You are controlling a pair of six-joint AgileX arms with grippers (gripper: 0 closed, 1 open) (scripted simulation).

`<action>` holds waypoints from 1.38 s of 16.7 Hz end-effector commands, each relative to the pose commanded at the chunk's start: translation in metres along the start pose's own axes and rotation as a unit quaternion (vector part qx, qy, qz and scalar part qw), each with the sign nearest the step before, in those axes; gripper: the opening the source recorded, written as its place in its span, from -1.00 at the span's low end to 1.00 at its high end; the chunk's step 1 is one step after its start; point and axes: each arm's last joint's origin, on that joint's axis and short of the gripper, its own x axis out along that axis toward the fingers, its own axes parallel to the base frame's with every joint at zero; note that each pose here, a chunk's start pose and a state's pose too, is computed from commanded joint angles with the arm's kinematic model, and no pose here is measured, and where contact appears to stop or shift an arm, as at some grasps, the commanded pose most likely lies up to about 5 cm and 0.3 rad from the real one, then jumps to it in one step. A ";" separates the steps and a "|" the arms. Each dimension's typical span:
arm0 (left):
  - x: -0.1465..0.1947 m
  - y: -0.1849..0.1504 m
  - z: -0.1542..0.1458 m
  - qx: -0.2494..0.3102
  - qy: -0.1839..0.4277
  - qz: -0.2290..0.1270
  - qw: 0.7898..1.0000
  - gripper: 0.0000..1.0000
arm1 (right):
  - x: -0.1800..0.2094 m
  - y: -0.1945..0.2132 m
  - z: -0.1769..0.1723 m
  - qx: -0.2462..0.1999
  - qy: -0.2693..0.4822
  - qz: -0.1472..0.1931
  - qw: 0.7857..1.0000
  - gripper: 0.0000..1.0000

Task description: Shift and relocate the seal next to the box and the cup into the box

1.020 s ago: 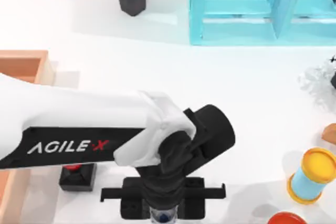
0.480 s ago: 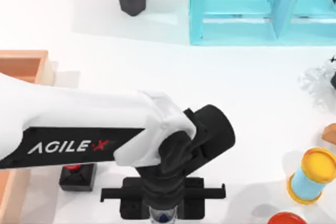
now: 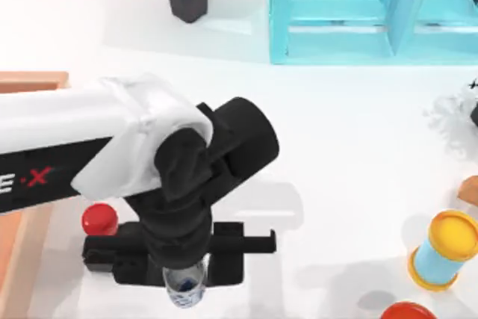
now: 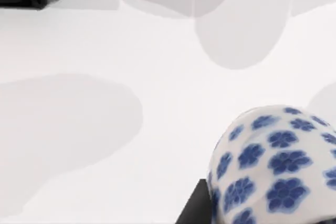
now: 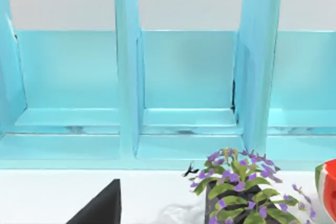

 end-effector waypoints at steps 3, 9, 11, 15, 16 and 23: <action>-0.033 0.035 -0.005 0.001 -0.001 -0.001 1.000 -1.00 | 0.000 0.000 0.000 0.000 0.000 0.000 1.000 1.00; -0.046 0.052 -0.008 0.001 -0.001 -0.001 1.000 -1.00 | 0.000 0.000 0.000 0.000 0.000 0.000 1.000 1.00; -0.046 0.051 -0.008 0.004 -0.001 0.000 1.000 -1.00 | 0.000 0.000 0.000 0.000 0.000 0.000 1.000 1.00; -0.049 0.069 0.010 0.003 -0.002 -0.007 1.000 -1.00 | 0.000 0.000 0.000 0.000 0.000 0.000 1.000 1.00; -0.050 0.079 0.018 0.003 -0.004 -0.009 1.000 -1.00 | 0.000 0.000 0.000 0.000 0.000 0.000 1.000 1.00; -0.048 0.189 0.060 -0.004 0.000 0.005 1.000 -1.00 | 0.000 0.000 0.000 0.000 0.000 0.000 1.000 1.00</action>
